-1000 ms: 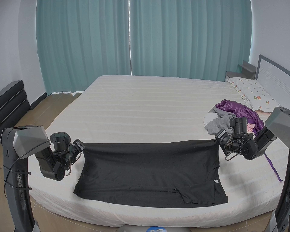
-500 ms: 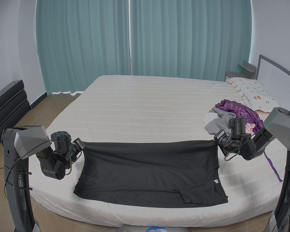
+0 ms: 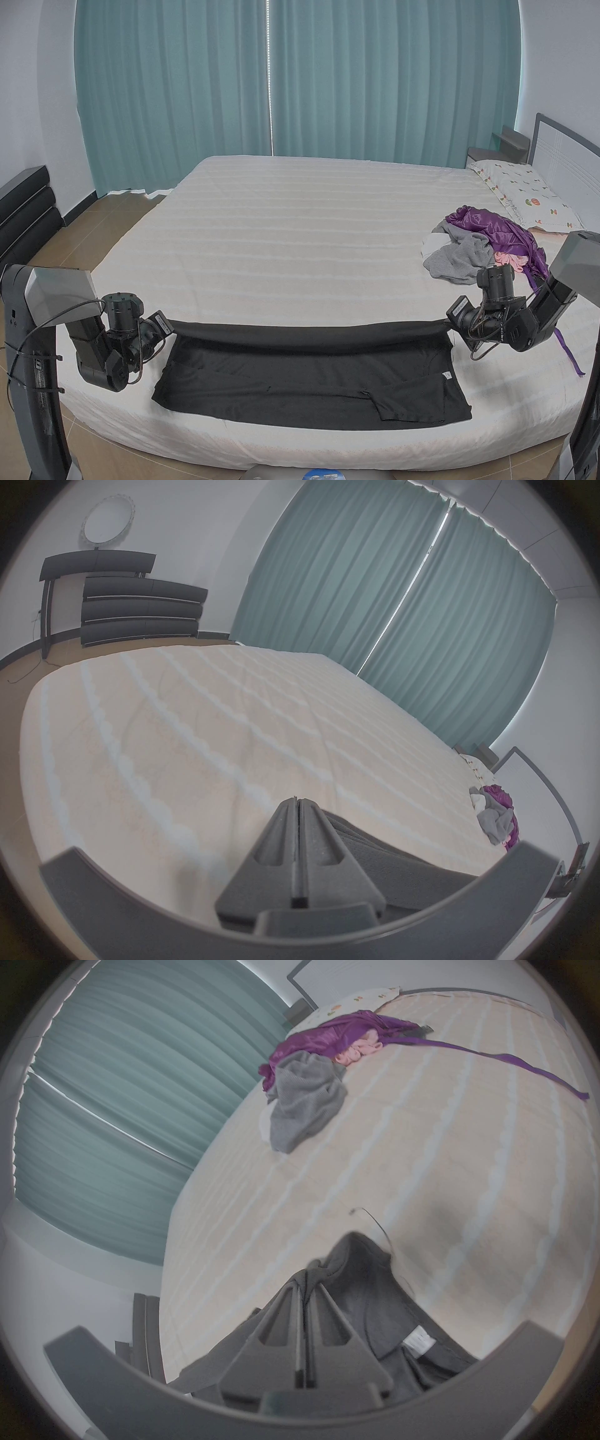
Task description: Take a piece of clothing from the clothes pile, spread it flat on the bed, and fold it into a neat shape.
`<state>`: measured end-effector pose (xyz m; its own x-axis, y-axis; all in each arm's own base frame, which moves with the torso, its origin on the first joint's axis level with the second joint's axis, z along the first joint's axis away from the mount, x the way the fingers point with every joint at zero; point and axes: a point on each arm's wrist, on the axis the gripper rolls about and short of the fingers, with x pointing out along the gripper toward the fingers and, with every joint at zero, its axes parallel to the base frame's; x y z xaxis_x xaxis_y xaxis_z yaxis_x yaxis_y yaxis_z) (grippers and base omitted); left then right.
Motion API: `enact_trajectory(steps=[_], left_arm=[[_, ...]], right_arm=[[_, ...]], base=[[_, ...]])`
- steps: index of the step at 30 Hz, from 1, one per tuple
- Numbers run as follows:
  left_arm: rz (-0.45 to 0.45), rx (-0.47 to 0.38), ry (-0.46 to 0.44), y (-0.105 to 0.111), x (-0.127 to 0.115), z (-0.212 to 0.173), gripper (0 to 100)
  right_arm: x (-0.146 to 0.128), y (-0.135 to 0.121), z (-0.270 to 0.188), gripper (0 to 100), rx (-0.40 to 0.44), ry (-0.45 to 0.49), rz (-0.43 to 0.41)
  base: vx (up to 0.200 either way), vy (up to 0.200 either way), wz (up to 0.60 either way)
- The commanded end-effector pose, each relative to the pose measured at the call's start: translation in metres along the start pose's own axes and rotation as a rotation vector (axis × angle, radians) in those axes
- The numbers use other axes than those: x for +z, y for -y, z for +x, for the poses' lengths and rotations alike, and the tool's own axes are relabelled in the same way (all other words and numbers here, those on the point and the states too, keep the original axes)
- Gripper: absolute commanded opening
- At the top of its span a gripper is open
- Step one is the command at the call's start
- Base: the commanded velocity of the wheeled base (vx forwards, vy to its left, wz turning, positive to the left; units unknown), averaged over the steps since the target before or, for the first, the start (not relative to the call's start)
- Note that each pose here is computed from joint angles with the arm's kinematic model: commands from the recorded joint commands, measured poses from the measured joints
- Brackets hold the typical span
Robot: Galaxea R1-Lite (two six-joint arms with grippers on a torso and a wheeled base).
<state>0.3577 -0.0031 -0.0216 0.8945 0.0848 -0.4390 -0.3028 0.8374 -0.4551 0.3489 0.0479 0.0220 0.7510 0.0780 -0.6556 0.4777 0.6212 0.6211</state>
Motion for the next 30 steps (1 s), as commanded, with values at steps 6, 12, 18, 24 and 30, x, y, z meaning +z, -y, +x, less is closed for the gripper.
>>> enact_trajectory(steps=[6, 12, 18, 24, 30], left_arm=[[0.041, 0.06, -0.116, -0.019, -0.028, -0.034, 0], [0.042, 0.089, -0.162, -0.027, -0.04, -0.037, 0], [0.046, 0.108, -0.192, -0.031, -0.046, -0.039, 0], [0.051, 0.109, -0.195, -0.031, -0.046, -0.042, 100], [0.028, 0.054, -0.094, -0.018, -0.019, -0.042, 100]], right_arm=[[-0.031, 0.033, -0.004, 0, -0.076, -0.105, -0.066], [-0.046, 0.048, 0.007, 0, -0.098, -0.133, -0.109], [-0.051, 0.053, 0.014, 100, -0.086, -0.123, -0.134], [-0.045, 0.048, 0.009, 100, -0.067, -0.105, -0.128], [-0.014, 0.035, -0.008, 100, -0.003, -0.016, -0.086]], base=[[0.0, 0.0, 0.0], [0.0, 0.0, 0.0], [0.0, 0.0, 0.0], [0.0, 0.0, 0.0], [0.0, 0.0, 0.0]])
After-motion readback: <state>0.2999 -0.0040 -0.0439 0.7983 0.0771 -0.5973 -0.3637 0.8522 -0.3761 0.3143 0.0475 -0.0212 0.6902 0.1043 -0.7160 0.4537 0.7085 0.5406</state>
